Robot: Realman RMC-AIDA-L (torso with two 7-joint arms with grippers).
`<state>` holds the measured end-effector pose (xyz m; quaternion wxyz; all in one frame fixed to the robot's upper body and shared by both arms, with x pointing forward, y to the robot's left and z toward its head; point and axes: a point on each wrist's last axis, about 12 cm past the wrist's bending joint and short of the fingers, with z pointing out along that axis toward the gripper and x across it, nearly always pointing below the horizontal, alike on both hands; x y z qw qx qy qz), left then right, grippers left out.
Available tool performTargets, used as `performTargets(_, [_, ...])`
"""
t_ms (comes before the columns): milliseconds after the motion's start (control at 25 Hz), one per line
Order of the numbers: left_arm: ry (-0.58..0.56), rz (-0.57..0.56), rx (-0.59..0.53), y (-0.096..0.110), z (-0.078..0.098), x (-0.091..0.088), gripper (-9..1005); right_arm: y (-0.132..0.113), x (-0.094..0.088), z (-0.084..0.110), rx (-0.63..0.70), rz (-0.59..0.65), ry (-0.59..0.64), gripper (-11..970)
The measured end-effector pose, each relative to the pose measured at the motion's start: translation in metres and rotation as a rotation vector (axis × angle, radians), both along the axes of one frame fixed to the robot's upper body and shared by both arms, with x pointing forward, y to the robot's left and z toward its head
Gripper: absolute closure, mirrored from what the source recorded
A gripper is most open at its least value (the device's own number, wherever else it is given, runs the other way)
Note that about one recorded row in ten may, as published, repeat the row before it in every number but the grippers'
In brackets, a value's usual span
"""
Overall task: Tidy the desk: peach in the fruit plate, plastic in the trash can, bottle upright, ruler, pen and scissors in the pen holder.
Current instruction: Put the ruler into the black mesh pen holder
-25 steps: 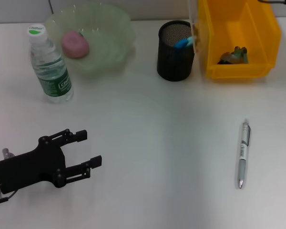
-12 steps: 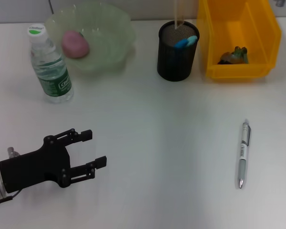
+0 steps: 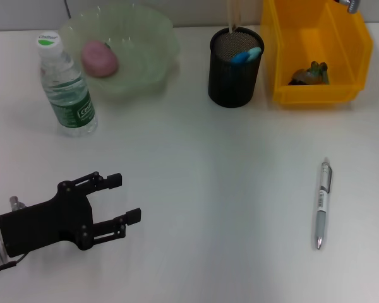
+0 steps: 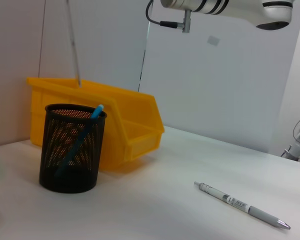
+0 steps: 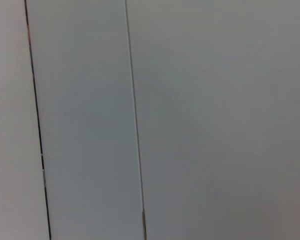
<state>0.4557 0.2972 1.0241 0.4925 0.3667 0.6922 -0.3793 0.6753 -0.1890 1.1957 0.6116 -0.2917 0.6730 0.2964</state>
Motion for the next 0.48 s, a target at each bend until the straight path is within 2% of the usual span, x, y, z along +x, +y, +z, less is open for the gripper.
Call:
performTargets(160, [0.003,0.002,-0.001,0.001,-0.001,-0.001,209,0.001,-0.002,-0.001,0.010,0.002,-0.040,580])
performTargets(480, [0.023,0.007,-0.006,0.000,0.000,0.001,209,0.004,-0.015,-0.016,0.022,0.014,-0.133,579])
